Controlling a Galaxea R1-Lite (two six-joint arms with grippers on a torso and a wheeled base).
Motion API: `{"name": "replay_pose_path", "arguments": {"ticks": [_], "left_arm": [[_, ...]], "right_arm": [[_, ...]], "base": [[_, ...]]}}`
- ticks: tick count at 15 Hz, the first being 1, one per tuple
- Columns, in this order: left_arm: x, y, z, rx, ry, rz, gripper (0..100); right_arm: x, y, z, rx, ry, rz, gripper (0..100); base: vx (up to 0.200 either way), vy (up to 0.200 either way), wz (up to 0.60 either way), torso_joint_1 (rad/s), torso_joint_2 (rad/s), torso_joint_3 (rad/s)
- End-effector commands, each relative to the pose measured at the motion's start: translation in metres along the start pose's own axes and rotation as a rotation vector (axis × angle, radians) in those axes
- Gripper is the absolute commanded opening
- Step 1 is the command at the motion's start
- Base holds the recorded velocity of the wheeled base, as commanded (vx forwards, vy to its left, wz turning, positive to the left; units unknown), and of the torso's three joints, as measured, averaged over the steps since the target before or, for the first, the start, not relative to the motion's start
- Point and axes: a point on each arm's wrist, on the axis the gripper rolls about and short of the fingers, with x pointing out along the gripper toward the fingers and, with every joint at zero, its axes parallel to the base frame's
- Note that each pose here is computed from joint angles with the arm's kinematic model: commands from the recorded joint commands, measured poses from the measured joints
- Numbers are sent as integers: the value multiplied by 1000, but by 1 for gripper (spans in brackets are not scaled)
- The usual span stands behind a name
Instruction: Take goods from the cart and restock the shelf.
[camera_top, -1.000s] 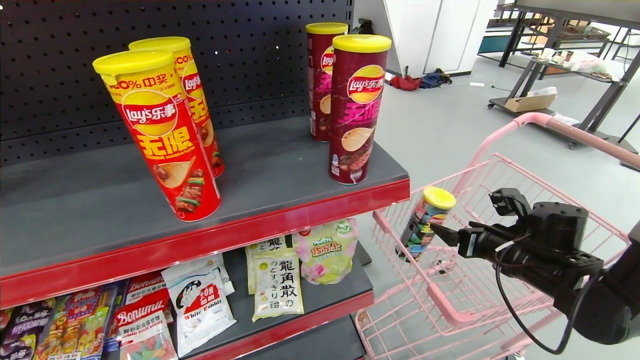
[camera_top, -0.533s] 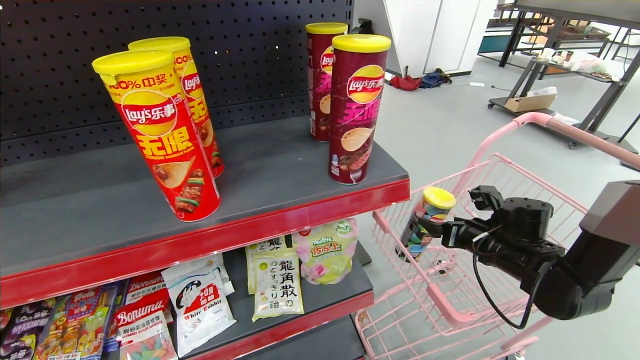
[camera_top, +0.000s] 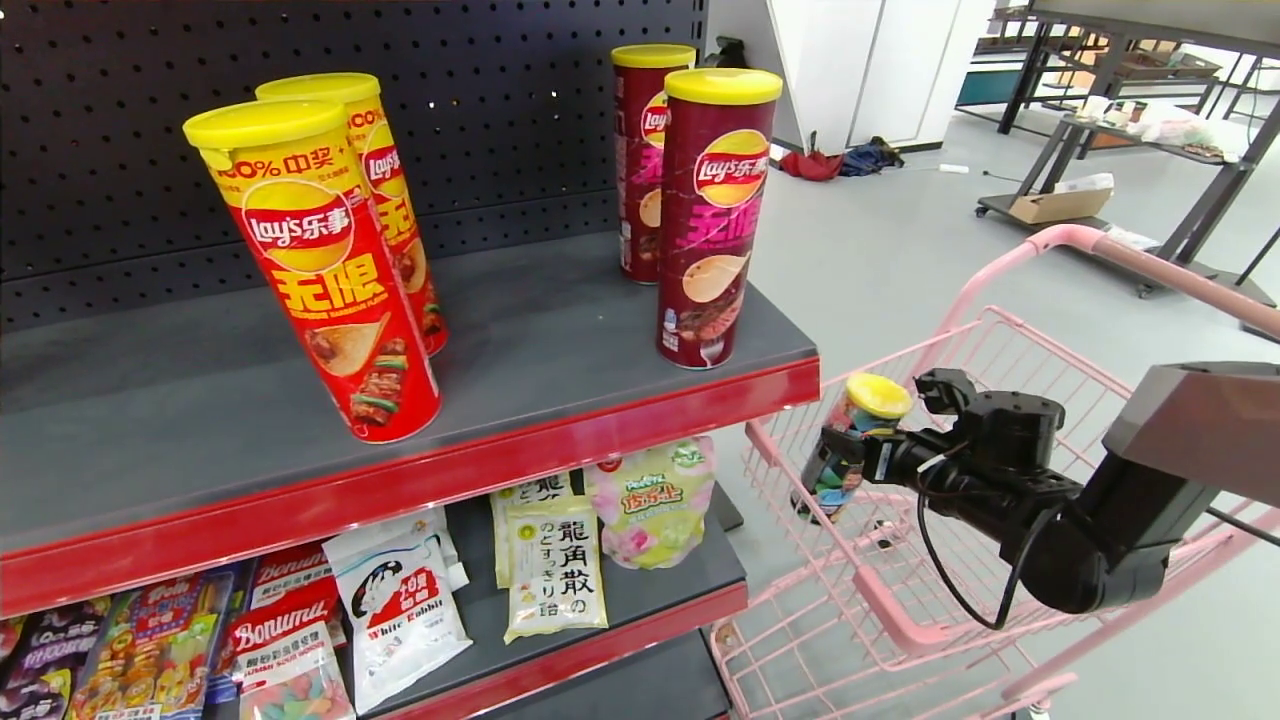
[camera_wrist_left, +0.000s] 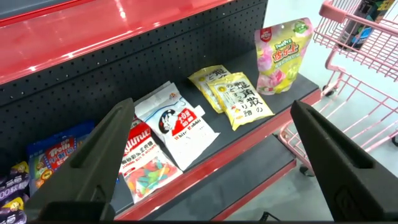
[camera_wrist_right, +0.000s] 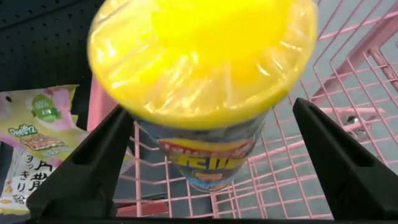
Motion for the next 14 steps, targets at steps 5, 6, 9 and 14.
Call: {"name": "replay_pose_path", "arguments": {"ticks": [5,6,9,14], "left_arm": [[0,0,0,3,0,5,100],[0,0,0,3,1,6,100],[0,0,0,5,-1,8,100],[0,0,0,14,-1,9,100]], "right_arm": [[15,0,-5,-3,-2,7,100],[17,0,-5,-1,-5,7,100],[24,-1,-6,1,-16,7,0],[15,0,-8,4,3,-1,0]], "base": [[0,0,0,0,0,0],[0,0,0,0,0,0],[0,0,0,0,0,0],[0,0,0,0,0,0]]}}
